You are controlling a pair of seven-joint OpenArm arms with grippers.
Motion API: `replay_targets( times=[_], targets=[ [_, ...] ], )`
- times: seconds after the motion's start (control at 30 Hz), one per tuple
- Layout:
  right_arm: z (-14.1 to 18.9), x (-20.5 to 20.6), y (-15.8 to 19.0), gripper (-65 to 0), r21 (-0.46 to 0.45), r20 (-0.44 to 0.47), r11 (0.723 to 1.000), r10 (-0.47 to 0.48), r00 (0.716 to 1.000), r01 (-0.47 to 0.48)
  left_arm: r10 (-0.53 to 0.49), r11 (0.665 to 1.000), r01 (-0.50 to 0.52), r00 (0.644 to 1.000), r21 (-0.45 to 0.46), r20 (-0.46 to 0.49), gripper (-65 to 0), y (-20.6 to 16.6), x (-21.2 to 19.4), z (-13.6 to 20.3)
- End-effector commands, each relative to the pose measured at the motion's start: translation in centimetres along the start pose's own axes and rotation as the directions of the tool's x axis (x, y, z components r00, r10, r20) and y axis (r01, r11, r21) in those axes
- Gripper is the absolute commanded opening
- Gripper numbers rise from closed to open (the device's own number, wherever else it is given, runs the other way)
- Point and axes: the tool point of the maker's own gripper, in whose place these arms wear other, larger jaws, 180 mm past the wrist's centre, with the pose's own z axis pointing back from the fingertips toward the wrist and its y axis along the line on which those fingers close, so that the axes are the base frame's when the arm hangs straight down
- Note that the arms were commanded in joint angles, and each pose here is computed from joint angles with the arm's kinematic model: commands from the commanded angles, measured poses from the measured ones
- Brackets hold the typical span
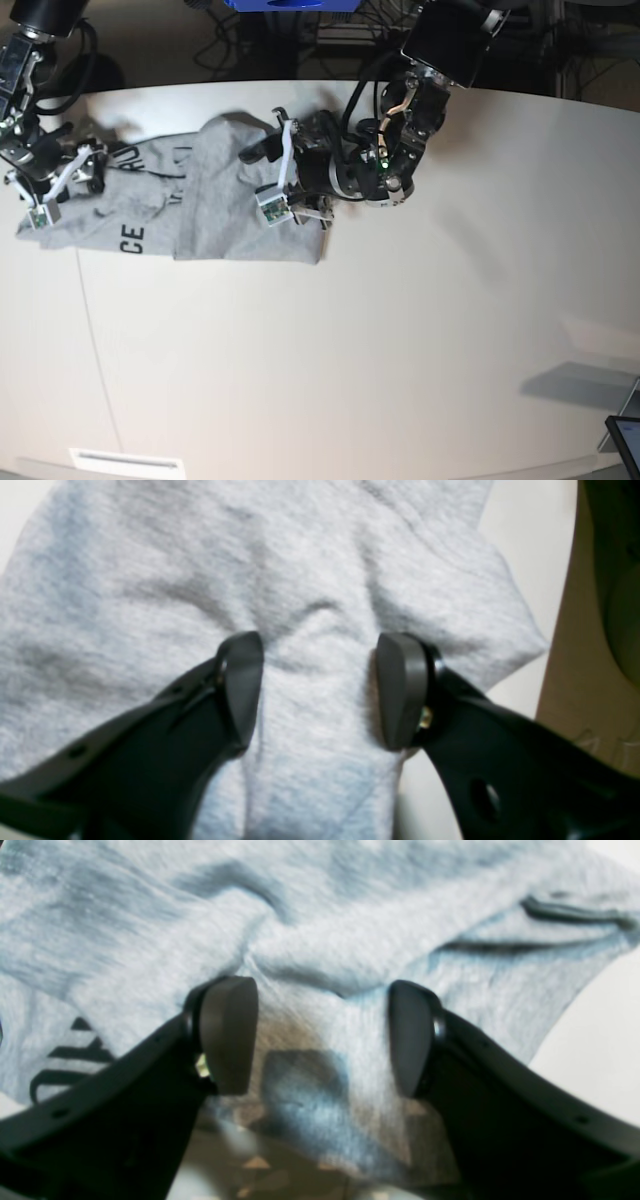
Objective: Fold the T-shirt properly
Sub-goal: 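Lower both grippers onto the folded bundle and press it flat, then open both grippers and lift them off the grey shirt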
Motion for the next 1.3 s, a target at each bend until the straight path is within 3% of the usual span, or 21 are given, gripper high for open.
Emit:
replay_targets(
  times=[0.0,0.27,0.63,0.87,1.1,1.27],
  targets=[
    [-0.2,-1.1,0.4,-25.0,0.010,-0.059,1.000,0.030,0.998,-0.029,-0.006,0.998,0.014,0.992,0.066,-0.125,-29.4,1.8,-2.4,0.5],
    [-1.5,1.1,2.6,-25.0,0.081,-0.058,0.984,0.164,0.985,-0.159,-0.010,0.985,0.037,0.988,0.169,-0.157,-29.4,6.6,-3.1,3.6],
    [-2.5,3.5,4.2,-25.0,0.131,-0.051,0.947,0.302,0.952,-0.293,-0.018,0.979,0.052,0.985,0.196,-0.171,-29.4,7.8,-3.4,4.6],
    [-2.3,3.9,3.9,-25.0,0.123,-0.047,0.945,0.311,0.949,-0.303,-0.032,0.977,0.063,0.988,0.205,-0.154,-29.4,8.0,-2.5,4.9],
    [-2.3,4.0,3.9,-25.0,0.121,-0.044,0.945,0.311,0.949,-0.304,-0.028,0.955,0.047,0.997,0.292,-0.068,-29.4,10.0,0.5,7.2],
    [-2.2,4.1,3.7,-25.0,0.116,-0.040,0.947,0.307,0.951,-0.300,-0.084,0.925,0.091,0.996,0.369,-0.035,-29.4,10.4,3.5,10.1]
  ],
)
